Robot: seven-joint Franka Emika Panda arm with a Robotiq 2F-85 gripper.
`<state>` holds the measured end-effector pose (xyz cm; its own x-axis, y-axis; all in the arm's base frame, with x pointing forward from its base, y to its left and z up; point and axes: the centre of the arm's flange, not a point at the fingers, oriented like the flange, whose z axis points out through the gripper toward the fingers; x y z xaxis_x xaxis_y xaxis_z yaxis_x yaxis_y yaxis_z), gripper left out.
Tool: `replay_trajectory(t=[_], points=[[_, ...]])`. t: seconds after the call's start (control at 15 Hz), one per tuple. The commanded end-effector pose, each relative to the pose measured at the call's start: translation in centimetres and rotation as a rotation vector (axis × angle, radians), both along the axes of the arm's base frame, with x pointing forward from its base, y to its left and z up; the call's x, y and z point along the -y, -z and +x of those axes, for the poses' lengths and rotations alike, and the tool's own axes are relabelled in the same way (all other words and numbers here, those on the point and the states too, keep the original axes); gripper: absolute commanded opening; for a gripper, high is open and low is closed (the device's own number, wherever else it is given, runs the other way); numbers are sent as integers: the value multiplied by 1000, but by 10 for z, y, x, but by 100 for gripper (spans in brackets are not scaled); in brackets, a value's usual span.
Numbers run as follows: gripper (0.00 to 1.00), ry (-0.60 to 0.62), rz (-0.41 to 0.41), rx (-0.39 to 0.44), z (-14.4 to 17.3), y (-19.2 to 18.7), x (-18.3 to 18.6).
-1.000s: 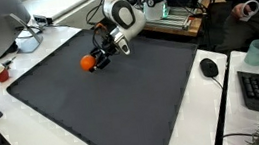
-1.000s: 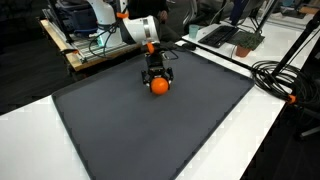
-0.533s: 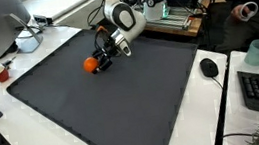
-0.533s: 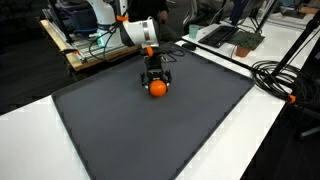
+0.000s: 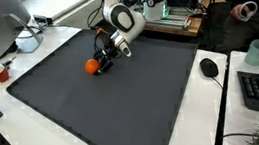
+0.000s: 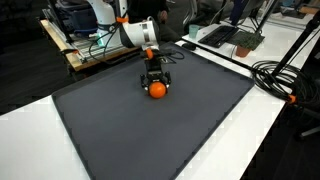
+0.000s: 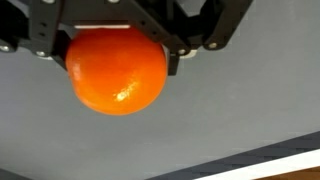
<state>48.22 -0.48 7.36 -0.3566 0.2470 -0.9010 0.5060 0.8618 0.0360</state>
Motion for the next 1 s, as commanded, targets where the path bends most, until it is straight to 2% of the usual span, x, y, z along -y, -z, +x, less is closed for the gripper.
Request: replay_trajectory(t=[0.0,0.33,0.53,0.93], points=[[98,-3,4,-26,4,-2,9],[100,-2,12,-44,-6,-18,5],[100,-25,38,-87,-26,-44,-4],[100,-143,139,-209,-101,-114,-23]])
